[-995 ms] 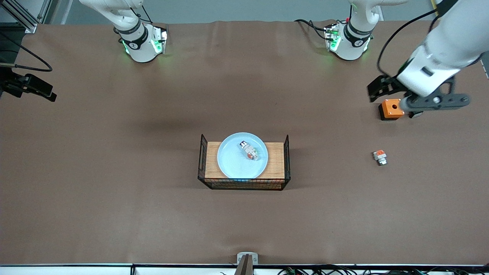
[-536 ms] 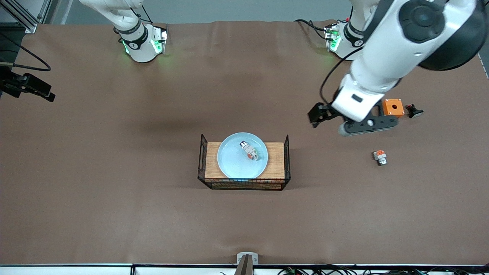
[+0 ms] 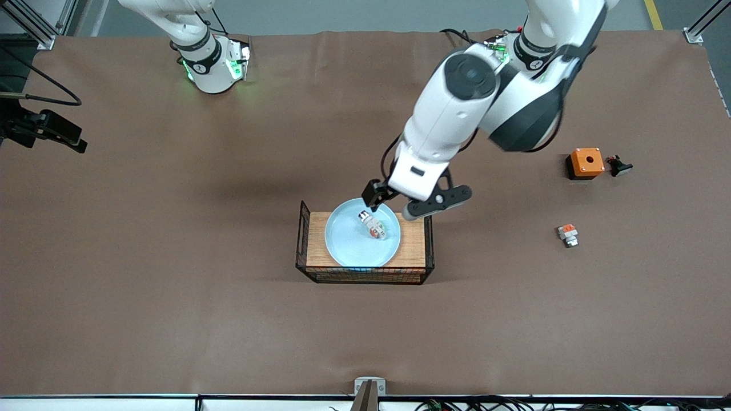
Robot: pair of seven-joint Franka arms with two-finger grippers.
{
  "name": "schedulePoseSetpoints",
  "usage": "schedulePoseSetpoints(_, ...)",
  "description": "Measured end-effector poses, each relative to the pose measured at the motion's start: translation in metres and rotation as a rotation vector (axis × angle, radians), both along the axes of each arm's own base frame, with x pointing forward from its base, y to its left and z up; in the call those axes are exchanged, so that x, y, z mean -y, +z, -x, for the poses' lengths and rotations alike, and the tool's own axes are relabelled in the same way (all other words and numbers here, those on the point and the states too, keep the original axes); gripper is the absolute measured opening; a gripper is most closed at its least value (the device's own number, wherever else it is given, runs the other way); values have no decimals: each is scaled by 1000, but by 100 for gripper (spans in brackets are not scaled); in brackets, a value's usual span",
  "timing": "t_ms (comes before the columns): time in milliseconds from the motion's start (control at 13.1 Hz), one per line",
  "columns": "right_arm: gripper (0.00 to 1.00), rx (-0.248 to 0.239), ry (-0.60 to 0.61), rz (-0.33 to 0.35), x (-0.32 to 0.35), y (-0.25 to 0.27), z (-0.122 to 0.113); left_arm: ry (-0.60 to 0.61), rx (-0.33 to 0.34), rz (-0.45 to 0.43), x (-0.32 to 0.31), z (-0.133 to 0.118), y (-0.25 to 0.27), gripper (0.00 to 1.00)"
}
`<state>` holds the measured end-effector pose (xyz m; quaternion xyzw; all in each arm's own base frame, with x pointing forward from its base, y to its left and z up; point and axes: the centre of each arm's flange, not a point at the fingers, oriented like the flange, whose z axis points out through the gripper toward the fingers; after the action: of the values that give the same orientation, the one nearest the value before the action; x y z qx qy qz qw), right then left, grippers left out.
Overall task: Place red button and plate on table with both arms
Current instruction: 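Reach the left gripper into the tray and grasp the red button, then lift the button with the left gripper while the right gripper reaches the plate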
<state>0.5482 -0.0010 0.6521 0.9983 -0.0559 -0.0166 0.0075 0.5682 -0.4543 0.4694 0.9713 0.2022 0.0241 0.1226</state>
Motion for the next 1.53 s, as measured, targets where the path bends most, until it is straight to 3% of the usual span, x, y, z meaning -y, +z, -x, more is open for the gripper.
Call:
schedulePoseSetpoints(153, 100, -9, 10, -1, -5, -5, -3, 25, -15, -59, 15, 0, -44, 92)
schedulePoseSetpoints(306, 100, -20, 25, -1, -14, -12, -7, 53, 11, -95, 29, 3, -67, 89)
schedulePoseSetpoints(918, 98, -32, 44, 2, -53, -19, -9, 85, 38, -83, 41, -5, -108, 83)
schedulePoseSetpoints(1224, 98, -39, -132, 20, -111, -26, -4, 118, 32, -78, 42, -5, -112, 43)
schedulePoseSetpoints(1531, 97, -47, -284, 47, -181, -35, 11, 126, 33, -74, 42, -6, -111, 34)
